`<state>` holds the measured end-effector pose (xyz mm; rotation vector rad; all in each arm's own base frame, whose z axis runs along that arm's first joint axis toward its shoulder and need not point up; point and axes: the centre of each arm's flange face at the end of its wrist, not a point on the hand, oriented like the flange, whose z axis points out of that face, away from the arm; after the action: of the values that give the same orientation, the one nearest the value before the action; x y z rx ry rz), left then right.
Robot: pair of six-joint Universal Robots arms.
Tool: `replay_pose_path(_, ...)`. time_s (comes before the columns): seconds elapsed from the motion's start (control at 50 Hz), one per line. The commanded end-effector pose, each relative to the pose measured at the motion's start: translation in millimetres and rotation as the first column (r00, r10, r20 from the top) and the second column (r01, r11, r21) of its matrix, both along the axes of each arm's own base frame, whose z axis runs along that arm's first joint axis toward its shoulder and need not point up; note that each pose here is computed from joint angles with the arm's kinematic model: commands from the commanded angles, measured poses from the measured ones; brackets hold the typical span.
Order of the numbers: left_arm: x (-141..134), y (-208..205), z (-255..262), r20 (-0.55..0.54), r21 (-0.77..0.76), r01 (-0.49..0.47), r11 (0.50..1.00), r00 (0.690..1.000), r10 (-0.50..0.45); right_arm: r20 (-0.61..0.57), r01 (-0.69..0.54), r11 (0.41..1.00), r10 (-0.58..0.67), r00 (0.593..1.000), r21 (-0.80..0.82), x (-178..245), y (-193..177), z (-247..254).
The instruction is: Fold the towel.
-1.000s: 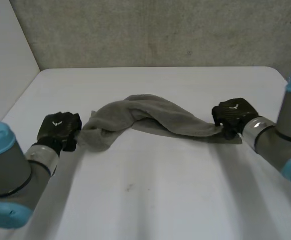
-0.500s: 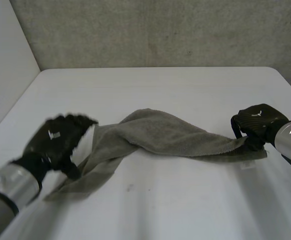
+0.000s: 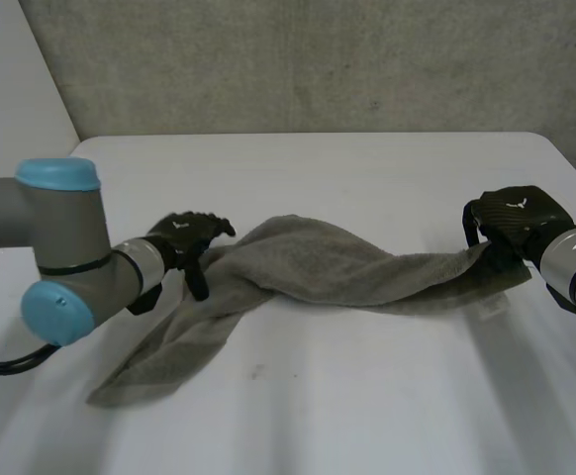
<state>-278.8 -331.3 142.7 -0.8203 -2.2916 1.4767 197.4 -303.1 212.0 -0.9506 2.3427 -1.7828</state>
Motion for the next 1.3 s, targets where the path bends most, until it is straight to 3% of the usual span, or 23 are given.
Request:
replay_pose_path(0.02,-3,-2,-16,0.021,0.082,0.005,0.997,1.000,-0.007,-0.002,0.003,1.000,-0.003,1.000,-0.003,-2,-1,-1)
replay_pose_path(0.14,-9,6,-2,0.002,0.090,0.003,0.996,1.000,-0.003,-0.002,0.001,1.000,-0.001,1.000,-0.017,-1,-3,2)
replay_pose_path(0.28,-4,14,65,-0.077,0.016,-0.044,0.999,0.996,0.045,0.008,0.006,0.993,-0.005,1.000,-0.118,2,-15,34)
replay_pose_path(0.46,19,60,183,-0.162,-0.123,-0.072,0.990,0.985,0.052,0.027,0.013,0.948,-0.005,1.000,-0.318,-1,6,159)
replay_pose_path(0.58,27,75,223,-0.195,-0.211,-0.088,0.974,0.980,0.047,0.015,-0.004,0.956,0.009,1.000,-0.293,-4,27,199)
replay_pose_path(0.7,31,72,215,-0.168,-0.163,-0.090,0.983,0.984,0.062,-0.029,-0.024,0.985,0.020,0.999,-0.169,-1,20,178)
replay_pose_path(0.82,23,49,149,-0.075,0.037,-0.086,0.996,0.993,0.089,-0.147,-0.060,0.998,0.062,0.987,0.015,6,-5,113)
replay_pose_path(0.9,16,33,98,-0.019,0.154,-0.085,0.984,0.996,0.089,-0.152,-0.077,0.990,0.095,0.984,0.121,14,-24,67)
replay_pose_path(1.02,8,7,68,0.003,0.158,-0.073,0.985,0.997,0.074,-0.131,-0.090,0.989,0.105,0.986,0.115,28,-48,35)
replay_pose_path(1.14,-9,-41,95,-0.095,-0.085,-0.070,0.994,0.994,0.061,-0.021,-0.078,0.991,0.076,0.997,-0.104,48,-88,44)
replay_pose_path(1.16,-13,-52,118,-0.145,-0.198,-0.078,0.977,0.988,0.050,0.028,-0.054,0.976,0.061,0.998,-0.210,50,-99,64)
replay_pose_path(1.18,-13,-52,119,-0.146,-0.199,-0.078,0.977,0.988,0.050,0.090,-0.018,0.947,0.049,0.995,-0.321,53,-107,88)
replay_pose_path(1.2,-16,-61,147,-0.201,-0.323,-0.094,0.942,0.979,0.028,0.091,-0.017,0.947,0.049,0.995,-0.322,53,-108,89)
replay_pose_path(1.22,-19,-66,179,-0.261,-0.443,-0.115,0.889,0.965,-0.005,0.161,0.031,0.901,0.043,0.986,-0.432,53,-113,118)
replay_pose_path(1.24,-19,-66,179,-0.261,-0.444,-0.115,0.889,0.965,-0.005,0.162,0.032,0.901,0.043,0.986,-0.433,53,-113,119)
replay_pose_path(1.28,-21,-66,236,-0.388,-0.606,-0.188,0.773,0.918,-0.081,0.302,0.140,0.782,0.064,0.951,-0.608,47,-110,181)
replay_pose_path(1.3,-21,-66,236,-0.389,-0.607,-0.189,0.772,0.918,-0.081,0.302,0.141,0.781,0.064,0.951,-0.609,46,-110,181)
